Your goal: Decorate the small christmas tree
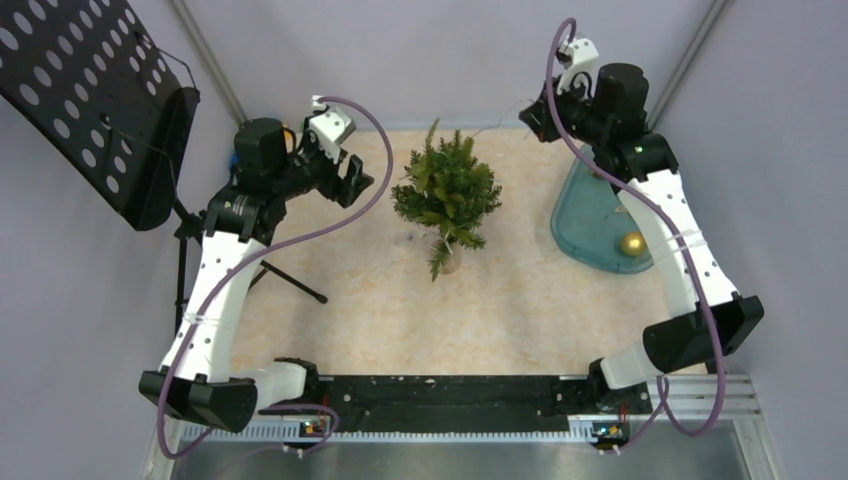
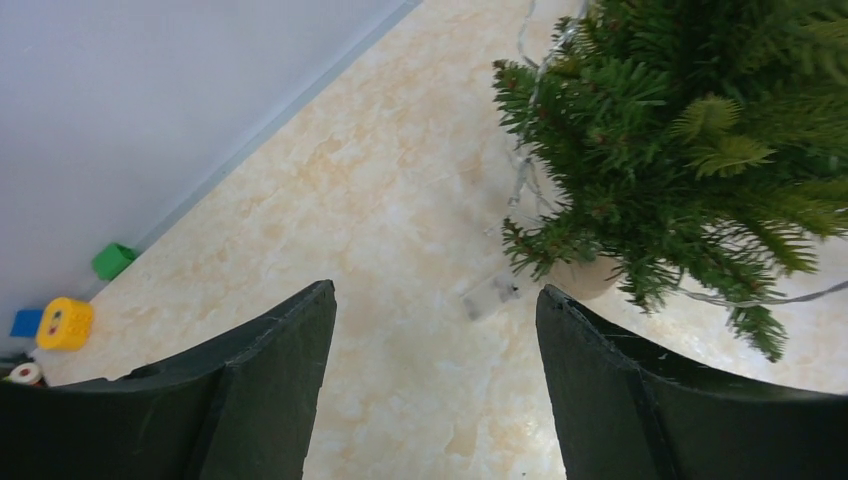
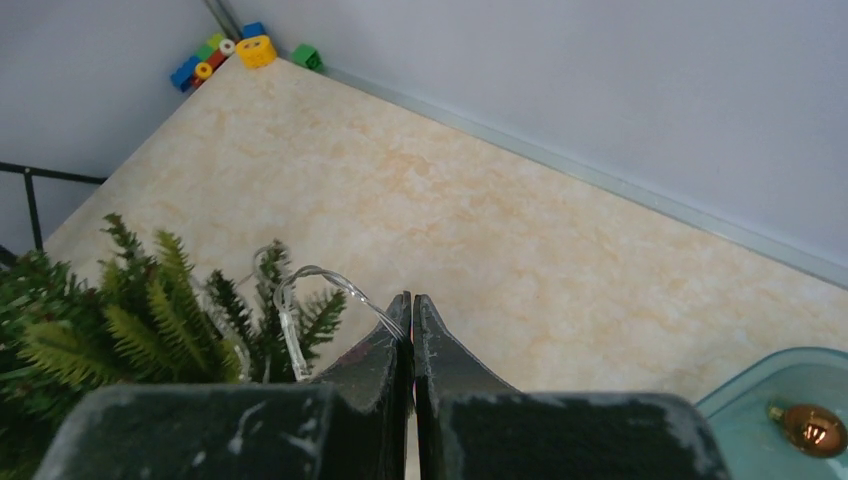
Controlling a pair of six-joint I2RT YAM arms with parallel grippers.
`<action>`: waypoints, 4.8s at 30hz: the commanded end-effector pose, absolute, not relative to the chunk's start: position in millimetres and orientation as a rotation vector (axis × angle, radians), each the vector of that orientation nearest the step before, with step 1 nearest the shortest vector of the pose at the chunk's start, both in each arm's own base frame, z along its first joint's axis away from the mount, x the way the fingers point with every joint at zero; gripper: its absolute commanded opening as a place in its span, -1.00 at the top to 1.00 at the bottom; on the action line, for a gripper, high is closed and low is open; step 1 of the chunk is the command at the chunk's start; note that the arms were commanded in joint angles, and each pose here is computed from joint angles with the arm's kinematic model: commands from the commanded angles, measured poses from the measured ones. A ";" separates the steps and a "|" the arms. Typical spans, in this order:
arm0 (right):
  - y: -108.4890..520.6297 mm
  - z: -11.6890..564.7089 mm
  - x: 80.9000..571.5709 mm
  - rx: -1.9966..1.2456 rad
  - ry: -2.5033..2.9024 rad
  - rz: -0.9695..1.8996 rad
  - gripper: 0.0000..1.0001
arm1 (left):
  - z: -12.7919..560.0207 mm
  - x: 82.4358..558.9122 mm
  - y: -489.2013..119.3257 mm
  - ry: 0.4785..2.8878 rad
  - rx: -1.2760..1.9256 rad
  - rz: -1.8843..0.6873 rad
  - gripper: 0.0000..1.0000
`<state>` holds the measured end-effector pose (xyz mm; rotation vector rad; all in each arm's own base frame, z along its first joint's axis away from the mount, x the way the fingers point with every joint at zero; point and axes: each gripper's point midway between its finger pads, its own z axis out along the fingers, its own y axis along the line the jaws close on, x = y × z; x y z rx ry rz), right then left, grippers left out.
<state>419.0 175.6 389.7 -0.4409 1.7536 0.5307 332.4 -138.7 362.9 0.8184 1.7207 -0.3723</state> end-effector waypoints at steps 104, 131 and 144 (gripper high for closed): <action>240.9 448.4 201.1 -0.313 1.493 0.946 -0.41 | 290.4 258.1 -219.0 1.775 1.202 -0.570 1.00; 240.0 417.7 209.6 -0.437 1.507 0.801 -0.57 | 183.7 306.5 -143.9 1.693 1.173 -0.430 -0.58; 244.7 401.7 216.3 -0.479 1.479 0.789 -0.61 | 159.2 317.1 -176.3 1.473 1.208 -0.594 -0.44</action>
